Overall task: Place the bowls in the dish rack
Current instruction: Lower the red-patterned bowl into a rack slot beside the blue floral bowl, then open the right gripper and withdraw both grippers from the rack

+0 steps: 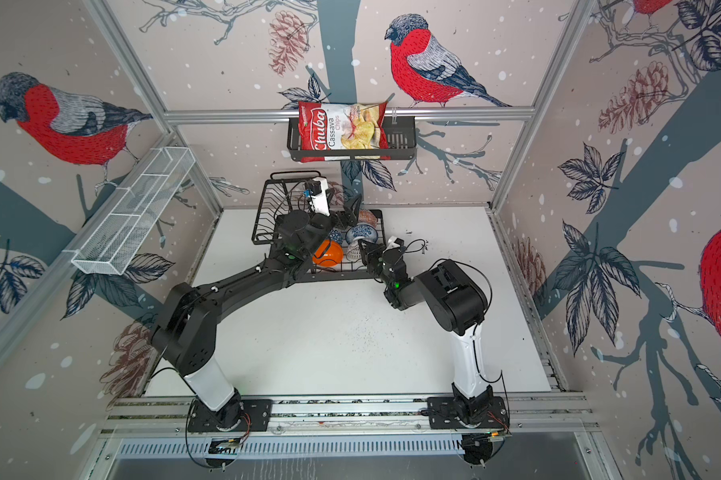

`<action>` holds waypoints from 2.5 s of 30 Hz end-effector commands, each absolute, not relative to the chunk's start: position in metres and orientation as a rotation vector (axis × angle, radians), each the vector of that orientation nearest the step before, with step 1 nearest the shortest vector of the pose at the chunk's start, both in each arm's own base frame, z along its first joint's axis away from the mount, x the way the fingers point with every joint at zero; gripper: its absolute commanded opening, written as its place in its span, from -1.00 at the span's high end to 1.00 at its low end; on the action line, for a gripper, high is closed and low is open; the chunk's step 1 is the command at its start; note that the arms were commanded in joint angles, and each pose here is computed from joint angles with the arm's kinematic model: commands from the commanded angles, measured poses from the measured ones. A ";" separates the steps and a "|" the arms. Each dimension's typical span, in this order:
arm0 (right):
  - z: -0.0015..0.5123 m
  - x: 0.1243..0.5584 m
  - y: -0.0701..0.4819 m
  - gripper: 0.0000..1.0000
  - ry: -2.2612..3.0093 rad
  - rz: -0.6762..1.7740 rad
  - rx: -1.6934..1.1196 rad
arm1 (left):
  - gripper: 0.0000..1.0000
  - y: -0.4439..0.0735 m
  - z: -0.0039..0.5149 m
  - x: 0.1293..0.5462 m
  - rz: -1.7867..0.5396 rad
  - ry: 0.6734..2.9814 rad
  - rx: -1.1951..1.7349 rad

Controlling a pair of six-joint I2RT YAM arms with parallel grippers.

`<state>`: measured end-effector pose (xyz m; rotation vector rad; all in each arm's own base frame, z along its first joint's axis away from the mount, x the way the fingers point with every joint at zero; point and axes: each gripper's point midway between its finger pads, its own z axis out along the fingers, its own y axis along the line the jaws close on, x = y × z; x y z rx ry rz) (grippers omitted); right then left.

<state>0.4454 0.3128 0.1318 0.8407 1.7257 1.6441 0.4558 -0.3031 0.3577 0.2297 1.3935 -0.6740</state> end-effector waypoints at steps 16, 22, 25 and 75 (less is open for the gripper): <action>0.130 0.432 0.317 0.92 1.811 1.621 0.851 | -0.95 -0.301 0.365 0.455 -0.681 1.376 0.225; 0.127 0.432 0.316 0.89 1.825 1.606 0.860 | -0.96 -0.302 0.365 0.455 -0.684 1.375 0.224; 0.122 0.434 0.319 0.84 1.837 1.610 0.865 | -0.96 -0.302 0.364 0.456 -0.683 1.378 0.224; 0.150 0.431 0.313 0.15 1.819 1.564 0.780 | -0.96 -0.297 0.374 0.451 -0.683 1.364 0.212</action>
